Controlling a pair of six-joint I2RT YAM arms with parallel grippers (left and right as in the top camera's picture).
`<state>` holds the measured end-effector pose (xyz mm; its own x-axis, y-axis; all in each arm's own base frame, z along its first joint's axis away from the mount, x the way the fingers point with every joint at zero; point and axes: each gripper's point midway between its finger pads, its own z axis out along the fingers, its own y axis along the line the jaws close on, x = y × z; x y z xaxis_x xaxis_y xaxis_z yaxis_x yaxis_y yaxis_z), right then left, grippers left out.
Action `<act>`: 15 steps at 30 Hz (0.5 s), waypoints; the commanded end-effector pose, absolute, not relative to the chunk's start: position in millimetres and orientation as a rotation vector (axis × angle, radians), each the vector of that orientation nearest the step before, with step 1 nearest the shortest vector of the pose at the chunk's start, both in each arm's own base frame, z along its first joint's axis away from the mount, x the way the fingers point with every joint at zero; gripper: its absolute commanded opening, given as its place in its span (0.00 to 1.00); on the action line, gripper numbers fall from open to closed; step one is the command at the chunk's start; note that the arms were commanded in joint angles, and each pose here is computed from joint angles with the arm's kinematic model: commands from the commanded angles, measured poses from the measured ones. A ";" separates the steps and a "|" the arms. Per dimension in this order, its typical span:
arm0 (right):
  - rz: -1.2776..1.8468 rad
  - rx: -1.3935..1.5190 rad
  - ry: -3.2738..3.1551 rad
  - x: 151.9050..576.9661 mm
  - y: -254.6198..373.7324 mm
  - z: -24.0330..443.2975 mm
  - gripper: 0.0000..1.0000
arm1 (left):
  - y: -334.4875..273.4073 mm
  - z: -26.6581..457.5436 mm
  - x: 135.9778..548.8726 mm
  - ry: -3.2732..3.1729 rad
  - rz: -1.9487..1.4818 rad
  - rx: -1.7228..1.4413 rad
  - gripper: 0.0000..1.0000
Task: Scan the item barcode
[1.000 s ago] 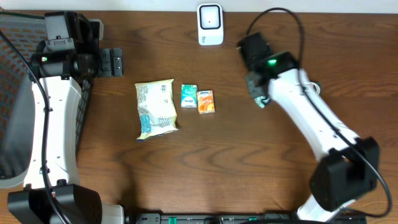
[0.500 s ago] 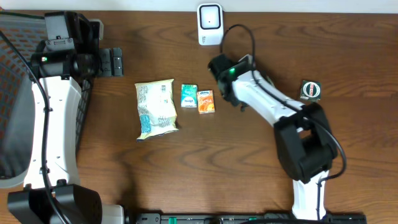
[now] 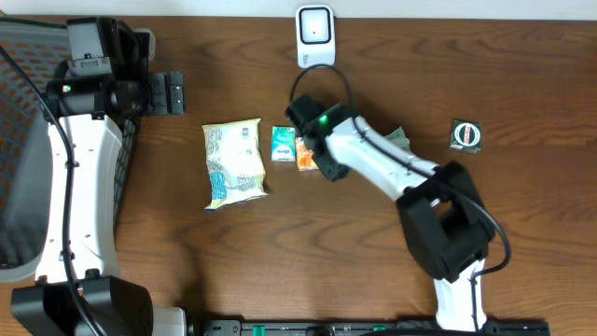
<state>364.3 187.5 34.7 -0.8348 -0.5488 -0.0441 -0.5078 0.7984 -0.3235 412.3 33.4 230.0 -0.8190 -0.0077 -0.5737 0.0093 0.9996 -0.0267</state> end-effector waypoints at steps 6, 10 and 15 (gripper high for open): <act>0.338 -0.492 2.945 399.5 169.7 94.3 0.54 | 33.8 233.7 413.7 2.523 -0.025 0.018 0.98; 0.481 -0.338 2.961 408.8 140.7 96.2 0.46 | 33.8 233.7 413.7 2.523 -0.025 0.018 0.98; 0.478 -0.273 2.931 421.2 128.3 85.4 0.36 | 33.8 233.7 413.7 2.523 -0.025 0.018 0.97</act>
